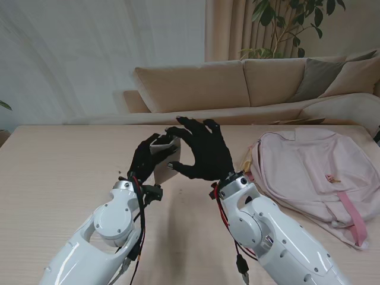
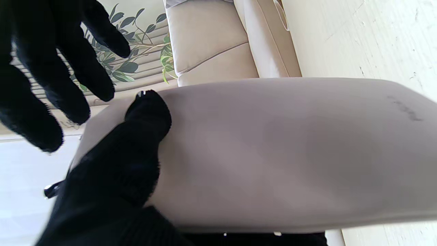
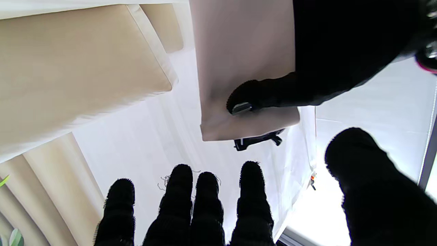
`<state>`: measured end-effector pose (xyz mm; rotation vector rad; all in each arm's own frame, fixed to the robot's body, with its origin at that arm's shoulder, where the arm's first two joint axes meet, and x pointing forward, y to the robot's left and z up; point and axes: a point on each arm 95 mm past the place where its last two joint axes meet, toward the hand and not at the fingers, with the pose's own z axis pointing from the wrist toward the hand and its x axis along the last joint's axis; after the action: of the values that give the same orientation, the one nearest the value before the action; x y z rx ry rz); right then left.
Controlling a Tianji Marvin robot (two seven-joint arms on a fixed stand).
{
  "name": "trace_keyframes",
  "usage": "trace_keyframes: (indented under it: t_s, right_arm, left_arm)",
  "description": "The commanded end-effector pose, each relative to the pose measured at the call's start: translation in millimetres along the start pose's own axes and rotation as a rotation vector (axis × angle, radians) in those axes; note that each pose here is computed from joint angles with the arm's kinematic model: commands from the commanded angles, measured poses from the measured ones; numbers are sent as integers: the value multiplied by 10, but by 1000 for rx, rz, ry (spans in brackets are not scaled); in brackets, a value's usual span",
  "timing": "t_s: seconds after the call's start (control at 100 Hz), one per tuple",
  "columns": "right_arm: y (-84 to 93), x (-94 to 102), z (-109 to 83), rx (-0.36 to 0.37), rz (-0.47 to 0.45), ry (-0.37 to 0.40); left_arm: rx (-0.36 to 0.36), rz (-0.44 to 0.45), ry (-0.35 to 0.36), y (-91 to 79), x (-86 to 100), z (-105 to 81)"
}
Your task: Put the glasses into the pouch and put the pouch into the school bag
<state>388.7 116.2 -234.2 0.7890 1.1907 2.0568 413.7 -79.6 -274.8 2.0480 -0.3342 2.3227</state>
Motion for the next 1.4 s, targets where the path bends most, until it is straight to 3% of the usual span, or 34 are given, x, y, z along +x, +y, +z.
trace_keyframes:
  t_s: [0.0,0.46,0.91,1.39]
  right_arm:
    - [-40,52,-41,21,8,14]
    - [-243,64,-96,94,7,4]
    - [-31,103,36,5,22,6]
    - [-231,93,11,68,2,-20]
  left_arm:
    - [-15,-14,7,43,40,6]
    - [-7,-7,18,19,71,-17]
    - [-27,7,11,53,56,3]
    - [-18,6,20,41,75,2]
